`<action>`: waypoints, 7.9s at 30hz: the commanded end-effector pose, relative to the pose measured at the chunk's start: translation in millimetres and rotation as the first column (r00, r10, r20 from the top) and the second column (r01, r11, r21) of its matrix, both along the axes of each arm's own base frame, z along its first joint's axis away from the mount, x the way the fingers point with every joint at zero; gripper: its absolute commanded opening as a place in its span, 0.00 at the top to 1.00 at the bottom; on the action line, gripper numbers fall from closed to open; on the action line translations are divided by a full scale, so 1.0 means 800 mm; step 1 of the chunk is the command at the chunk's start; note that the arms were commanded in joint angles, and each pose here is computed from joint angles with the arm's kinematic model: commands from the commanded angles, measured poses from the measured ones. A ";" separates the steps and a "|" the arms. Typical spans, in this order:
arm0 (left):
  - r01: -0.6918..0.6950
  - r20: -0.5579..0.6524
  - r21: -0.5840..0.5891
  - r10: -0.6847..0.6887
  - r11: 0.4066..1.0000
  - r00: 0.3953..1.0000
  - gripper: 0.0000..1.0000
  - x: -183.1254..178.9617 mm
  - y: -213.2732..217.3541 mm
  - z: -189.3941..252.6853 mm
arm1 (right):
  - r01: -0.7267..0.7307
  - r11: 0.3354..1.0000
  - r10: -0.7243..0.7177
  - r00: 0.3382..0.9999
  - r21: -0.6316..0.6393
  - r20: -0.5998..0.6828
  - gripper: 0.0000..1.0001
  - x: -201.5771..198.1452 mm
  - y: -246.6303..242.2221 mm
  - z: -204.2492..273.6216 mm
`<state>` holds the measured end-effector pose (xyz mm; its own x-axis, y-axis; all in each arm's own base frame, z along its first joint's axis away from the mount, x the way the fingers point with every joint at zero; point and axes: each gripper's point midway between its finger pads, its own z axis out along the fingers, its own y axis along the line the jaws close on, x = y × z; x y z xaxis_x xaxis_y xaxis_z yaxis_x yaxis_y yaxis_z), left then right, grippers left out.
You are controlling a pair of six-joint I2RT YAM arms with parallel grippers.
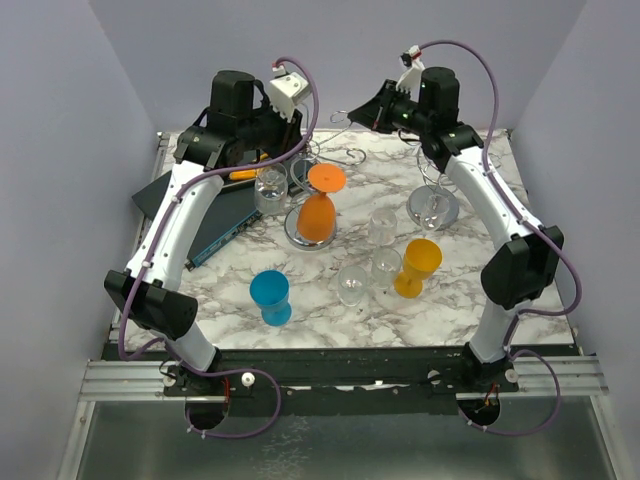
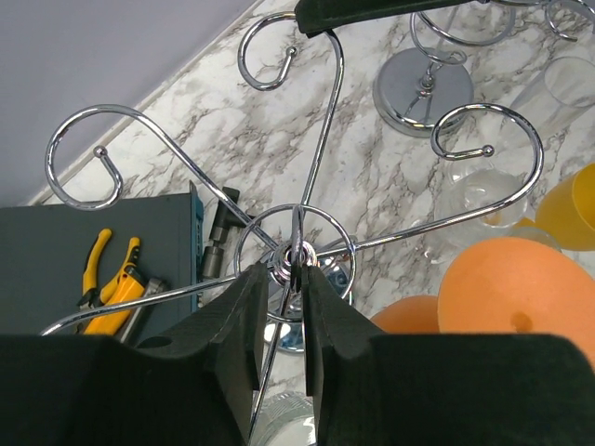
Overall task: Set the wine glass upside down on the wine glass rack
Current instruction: Adjust the wine rack at the center of the board, then pick up the wine glass at the center of the board.
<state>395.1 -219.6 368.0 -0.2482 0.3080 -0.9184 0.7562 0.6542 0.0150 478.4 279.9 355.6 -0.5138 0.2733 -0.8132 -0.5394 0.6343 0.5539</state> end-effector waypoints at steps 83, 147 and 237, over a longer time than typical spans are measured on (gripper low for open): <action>-0.131 0.100 0.025 0.128 0.991 0.987 0.83 0.028 0.020 0.014 | 0.077 0.997 -0.078 0.995 -0.015 -0.063 0.95 -0.064 -0.012 -0.019; -0.168 0.118 0.049 0.161 0.985 0.980 0.63 0.034 0.024 0.011 | 0.104 0.990 -0.119 0.979 -0.098 -0.164 0.66 -0.204 0.014 -0.028; -0.265 0.035 0.023 0.265 0.964 0.964 0.01 -0.123 0.096 0.045 | -0.190 0.766 -0.109 0.904 -0.614 -0.415 0.99 -0.318 -0.014 -0.316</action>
<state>305.7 -139.5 405.1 -0.2877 0.2697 -0.9190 0.5332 0.8422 0.0802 215.4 260.4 93.5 -0.8522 -0.2531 -0.4579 -0.3844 0.8966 0.2199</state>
